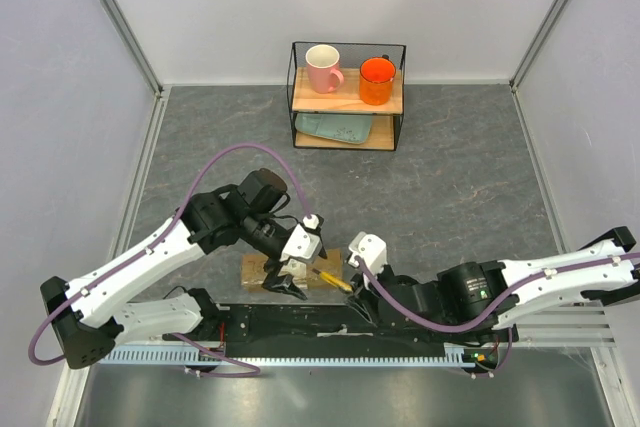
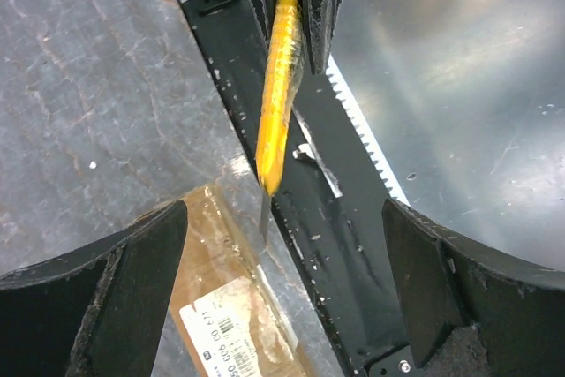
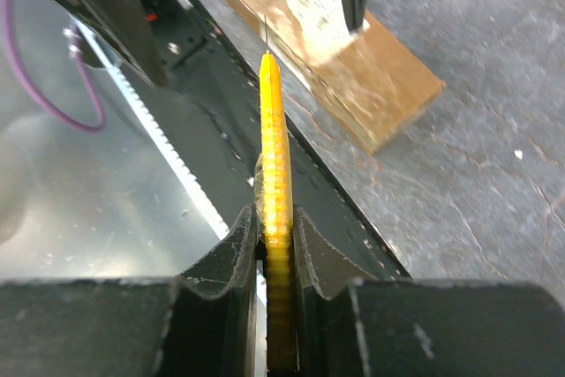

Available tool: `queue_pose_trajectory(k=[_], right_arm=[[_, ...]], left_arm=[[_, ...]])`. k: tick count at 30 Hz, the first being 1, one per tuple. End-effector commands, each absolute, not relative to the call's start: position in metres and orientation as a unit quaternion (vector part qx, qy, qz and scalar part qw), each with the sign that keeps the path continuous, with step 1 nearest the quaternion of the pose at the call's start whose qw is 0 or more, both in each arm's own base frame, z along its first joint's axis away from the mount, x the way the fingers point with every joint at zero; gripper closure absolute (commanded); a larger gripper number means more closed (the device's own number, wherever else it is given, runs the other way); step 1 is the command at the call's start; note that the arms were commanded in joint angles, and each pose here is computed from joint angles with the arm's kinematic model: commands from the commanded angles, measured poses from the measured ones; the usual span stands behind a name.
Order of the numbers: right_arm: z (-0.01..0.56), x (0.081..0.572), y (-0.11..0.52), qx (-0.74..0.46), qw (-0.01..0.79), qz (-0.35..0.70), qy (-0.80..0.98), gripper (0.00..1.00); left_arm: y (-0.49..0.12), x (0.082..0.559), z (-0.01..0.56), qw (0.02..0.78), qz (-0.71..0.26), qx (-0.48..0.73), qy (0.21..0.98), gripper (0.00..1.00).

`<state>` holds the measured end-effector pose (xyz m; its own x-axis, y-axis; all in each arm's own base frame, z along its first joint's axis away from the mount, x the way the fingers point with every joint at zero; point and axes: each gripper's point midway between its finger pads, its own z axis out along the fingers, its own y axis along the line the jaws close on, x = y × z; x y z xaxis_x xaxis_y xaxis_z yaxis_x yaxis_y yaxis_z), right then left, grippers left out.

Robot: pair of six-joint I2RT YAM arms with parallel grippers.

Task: Unpack the express box
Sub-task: Place the express box at the center of the board, then adjust the knife.

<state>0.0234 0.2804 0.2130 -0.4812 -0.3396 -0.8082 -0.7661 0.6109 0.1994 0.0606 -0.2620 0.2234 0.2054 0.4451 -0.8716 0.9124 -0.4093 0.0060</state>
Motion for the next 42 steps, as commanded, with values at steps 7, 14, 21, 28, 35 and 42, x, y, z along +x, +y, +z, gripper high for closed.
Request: queue_pose_trajectory(k=[7, 14, 21, 28, 35, 42], right_arm=[[0.255, 0.020, 0.318, -0.388, 0.375, 0.315, 0.781, 1.00], [0.265, 0.032, 0.314, -0.378, 0.388, 0.314, 0.780, 1.00], [0.298, 0.049, 0.322, -0.372, 0.444, 0.305, 0.756, 0.81], [0.385, 0.076, 0.264, -0.264, 0.545, 0.392, 0.692, 0.02], [0.377, 0.079, 0.231, -0.221, 0.556, 0.440, 0.669, 0.02], [0.367, 0.084, 0.258, -0.269, 0.586, 0.383, 0.662, 0.02]], left_arm=[[-0.267, 0.047, 0.257, 0.288, -0.460, 0.726, 0.422, 0.21], [-0.262, 0.043, 0.249, 0.280, -0.461, 0.724, 0.430, 0.86], [-0.261, 0.038, 0.243, 0.267, -0.476, 0.709, 0.446, 0.98], [-0.273, 0.087, 0.295, 0.306, -0.574, 0.529, 0.545, 0.98], [-0.275, 0.114, 0.337, 0.308, -0.644, 0.414, 0.565, 0.98], [-0.273, 0.106, 0.372, 0.316, -0.662, 0.423, 0.532, 0.98]])
